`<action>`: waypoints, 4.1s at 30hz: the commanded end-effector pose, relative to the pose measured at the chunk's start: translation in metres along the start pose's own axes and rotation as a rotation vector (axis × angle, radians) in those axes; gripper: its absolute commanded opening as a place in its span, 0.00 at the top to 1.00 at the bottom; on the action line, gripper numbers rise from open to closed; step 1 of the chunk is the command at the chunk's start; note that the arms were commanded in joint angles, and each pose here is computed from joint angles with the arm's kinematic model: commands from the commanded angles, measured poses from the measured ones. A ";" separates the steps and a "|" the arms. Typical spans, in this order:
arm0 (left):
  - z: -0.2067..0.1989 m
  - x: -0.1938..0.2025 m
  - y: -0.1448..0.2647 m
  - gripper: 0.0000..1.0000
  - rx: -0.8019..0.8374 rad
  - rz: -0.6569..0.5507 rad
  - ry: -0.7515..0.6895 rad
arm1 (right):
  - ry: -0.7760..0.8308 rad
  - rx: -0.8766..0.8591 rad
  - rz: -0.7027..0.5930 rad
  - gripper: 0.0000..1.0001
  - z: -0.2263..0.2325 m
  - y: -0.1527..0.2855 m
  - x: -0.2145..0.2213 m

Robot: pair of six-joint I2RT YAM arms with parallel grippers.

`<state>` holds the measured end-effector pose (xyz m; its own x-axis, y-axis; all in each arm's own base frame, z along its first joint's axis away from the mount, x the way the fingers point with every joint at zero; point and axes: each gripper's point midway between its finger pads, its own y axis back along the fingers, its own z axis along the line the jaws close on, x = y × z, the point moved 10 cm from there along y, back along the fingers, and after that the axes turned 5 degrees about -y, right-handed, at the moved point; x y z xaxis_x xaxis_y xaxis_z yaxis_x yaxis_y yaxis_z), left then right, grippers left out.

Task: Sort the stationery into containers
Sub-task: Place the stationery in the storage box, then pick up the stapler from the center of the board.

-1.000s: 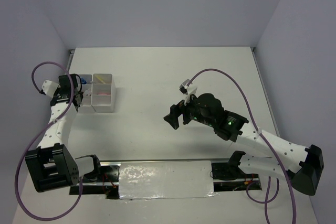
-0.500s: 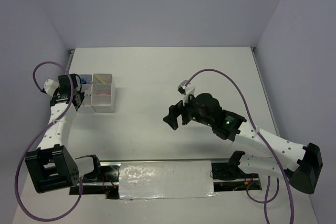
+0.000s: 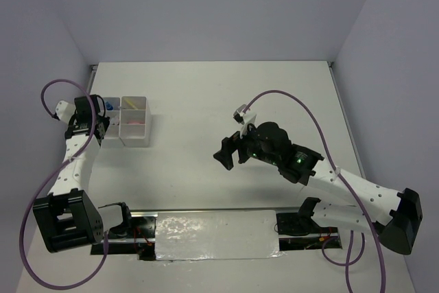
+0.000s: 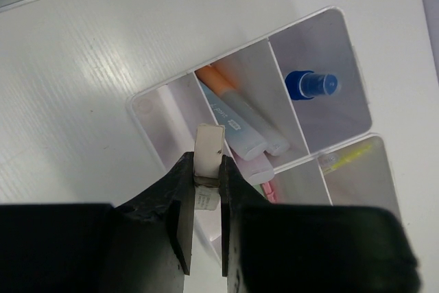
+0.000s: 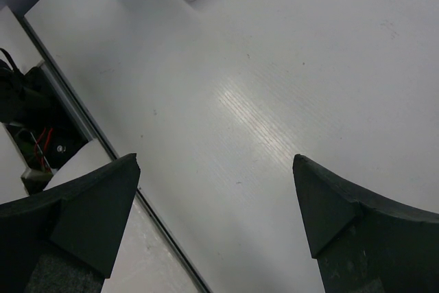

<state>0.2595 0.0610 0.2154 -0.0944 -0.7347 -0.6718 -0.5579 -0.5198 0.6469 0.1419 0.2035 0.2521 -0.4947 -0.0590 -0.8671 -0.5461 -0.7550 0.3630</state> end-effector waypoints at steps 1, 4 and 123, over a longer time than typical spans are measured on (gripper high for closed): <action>-0.013 -0.017 0.000 1.00 0.046 -0.083 0.064 | 0.011 -0.015 -0.070 0.00 0.006 0.008 -0.017; -0.015 -0.016 -0.005 1.00 0.048 -0.082 0.076 | 0.013 -0.010 -0.064 0.00 0.006 0.005 -0.016; -0.085 0.138 0.272 1.00 1.224 0.428 -0.569 | 0.084 0.018 -0.283 0.00 0.045 -0.003 -0.019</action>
<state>0.1608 -0.2237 0.3086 -0.6571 -0.3012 -0.6910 -0.6706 0.6523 0.3533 0.1281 0.2393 0.2705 -0.2957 0.0284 -0.9549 -0.6775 -0.7110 0.1886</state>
